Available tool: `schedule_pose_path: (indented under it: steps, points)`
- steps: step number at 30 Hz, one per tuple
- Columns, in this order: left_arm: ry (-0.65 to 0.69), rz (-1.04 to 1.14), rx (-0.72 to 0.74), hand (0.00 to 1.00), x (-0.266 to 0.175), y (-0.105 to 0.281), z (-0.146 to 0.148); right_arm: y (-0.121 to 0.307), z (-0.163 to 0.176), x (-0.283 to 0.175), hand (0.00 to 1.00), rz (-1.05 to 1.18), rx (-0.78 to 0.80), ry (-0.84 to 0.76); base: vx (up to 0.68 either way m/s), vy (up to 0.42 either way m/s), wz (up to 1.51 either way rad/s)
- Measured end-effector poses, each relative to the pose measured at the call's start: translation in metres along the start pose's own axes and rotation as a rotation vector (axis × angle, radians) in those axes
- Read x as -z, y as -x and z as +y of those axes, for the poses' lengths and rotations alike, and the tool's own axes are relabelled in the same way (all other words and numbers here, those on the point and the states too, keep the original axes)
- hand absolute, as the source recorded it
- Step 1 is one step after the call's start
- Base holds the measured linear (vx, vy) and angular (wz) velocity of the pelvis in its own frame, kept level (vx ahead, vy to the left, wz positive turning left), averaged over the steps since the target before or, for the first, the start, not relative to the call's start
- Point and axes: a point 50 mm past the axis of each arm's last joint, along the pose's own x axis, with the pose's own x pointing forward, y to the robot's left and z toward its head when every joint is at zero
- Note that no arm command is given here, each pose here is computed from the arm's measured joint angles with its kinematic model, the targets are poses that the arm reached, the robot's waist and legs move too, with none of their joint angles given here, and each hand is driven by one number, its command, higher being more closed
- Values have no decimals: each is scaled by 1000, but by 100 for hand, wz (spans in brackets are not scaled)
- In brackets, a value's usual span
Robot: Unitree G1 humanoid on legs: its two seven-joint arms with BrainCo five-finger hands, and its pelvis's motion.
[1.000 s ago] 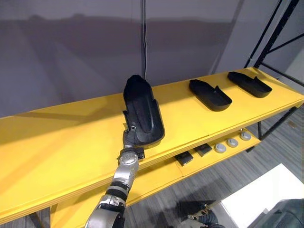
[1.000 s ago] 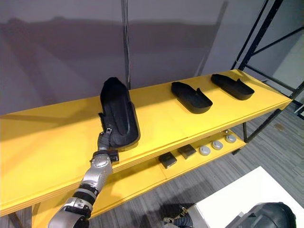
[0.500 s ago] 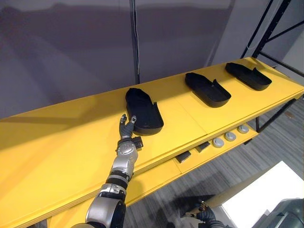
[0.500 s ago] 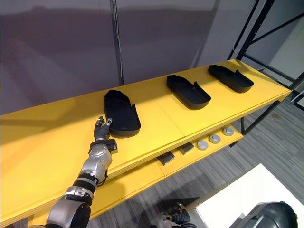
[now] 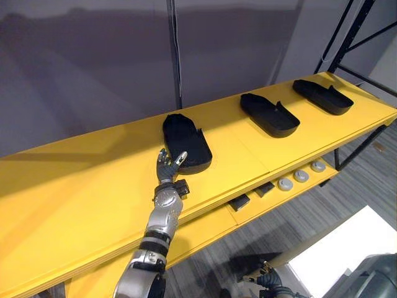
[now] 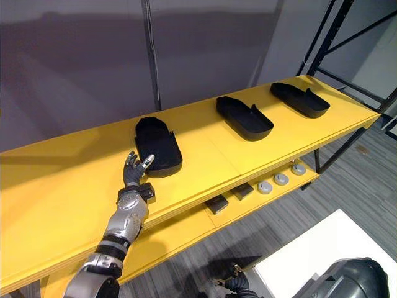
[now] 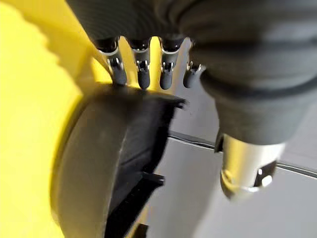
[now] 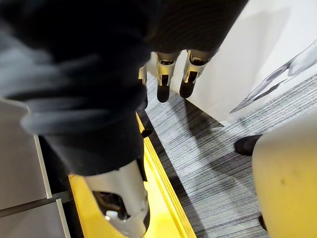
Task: Walk over and take plastic housings, then place them on the shelf
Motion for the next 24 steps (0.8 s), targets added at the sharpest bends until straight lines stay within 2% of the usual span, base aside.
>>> schedule_pose_path:
  steps: [6,12,18,23,24]
  points:
    - [-50,-226,125,0,-33,29,-23,5,-4,5,0,-6,18,-9,0,0,0]
    - [-96,-271,240,0,-35,44,-37,7,-4,6,0,-12,22,-15,-2,-4,1]
    - [-167,-302,279,0,-34,49,-45,9,-5,8,0,-13,23,-18,1,0,-1]
    - [-211,-276,260,0,-24,51,-37,11,-2,10,0,-9,23,-32,-5,-3,-2]
    - [-231,-266,252,100,-20,51,-34,12,-1,12,0,-3,24,-47,-19,-11,-7]
